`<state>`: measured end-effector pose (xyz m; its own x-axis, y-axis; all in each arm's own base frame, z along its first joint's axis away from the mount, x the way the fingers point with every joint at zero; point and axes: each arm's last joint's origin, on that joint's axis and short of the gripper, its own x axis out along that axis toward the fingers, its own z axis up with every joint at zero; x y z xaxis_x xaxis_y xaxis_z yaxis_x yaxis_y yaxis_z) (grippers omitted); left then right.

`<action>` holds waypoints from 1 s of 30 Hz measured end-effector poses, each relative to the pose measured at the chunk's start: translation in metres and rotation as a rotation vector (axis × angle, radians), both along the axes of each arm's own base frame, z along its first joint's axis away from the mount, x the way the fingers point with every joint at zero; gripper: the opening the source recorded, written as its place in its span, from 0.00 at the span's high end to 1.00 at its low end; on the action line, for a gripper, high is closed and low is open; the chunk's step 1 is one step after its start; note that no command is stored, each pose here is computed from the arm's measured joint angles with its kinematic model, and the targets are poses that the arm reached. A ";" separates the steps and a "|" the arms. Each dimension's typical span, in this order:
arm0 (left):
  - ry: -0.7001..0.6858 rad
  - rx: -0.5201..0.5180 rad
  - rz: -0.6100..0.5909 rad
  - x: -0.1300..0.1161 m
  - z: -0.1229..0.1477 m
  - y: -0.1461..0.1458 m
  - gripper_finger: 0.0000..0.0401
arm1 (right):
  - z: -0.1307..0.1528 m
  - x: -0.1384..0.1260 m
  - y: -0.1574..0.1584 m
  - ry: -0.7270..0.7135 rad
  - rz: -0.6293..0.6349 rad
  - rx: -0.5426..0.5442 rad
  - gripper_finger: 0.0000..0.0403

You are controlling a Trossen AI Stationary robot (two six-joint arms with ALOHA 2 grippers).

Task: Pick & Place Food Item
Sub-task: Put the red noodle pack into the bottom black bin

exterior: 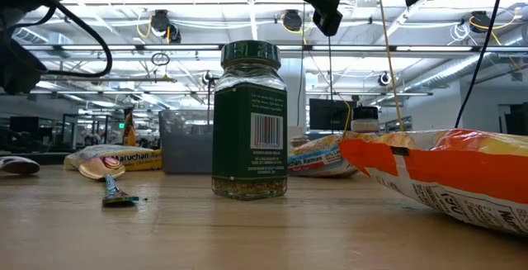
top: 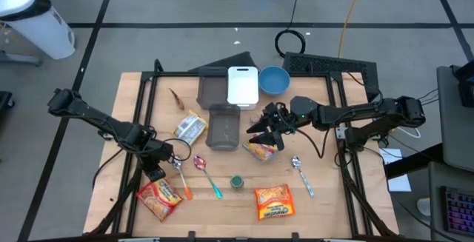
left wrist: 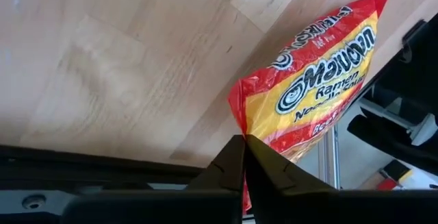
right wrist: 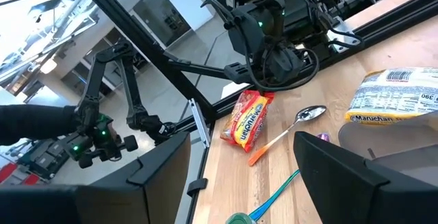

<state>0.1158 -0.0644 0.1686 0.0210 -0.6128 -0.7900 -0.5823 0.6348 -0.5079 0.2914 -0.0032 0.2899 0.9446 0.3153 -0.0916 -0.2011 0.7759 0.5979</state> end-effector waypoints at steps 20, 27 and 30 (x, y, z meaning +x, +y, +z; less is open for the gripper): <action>-0.014 -0.153 0.006 0.010 0.026 -0.006 1.00 | 0.000 0.000 0.000 -0.015 0.002 -0.047 0.37; -0.114 -0.118 0.058 0.022 0.059 -0.003 1.00 | 0.000 0.000 0.000 -0.017 -0.005 -0.053 0.37; -0.140 -0.101 0.084 0.024 0.071 0.000 1.00 | 0.000 0.000 -0.001 -0.017 -0.047 -0.058 0.37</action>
<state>0.1401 -0.0640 0.2398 0.1805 -0.6806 -0.7101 -0.5502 0.5285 -0.6464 0.2919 -0.0047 0.2900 0.9596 0.2656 -0.0926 -0.1734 0.8179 0.5486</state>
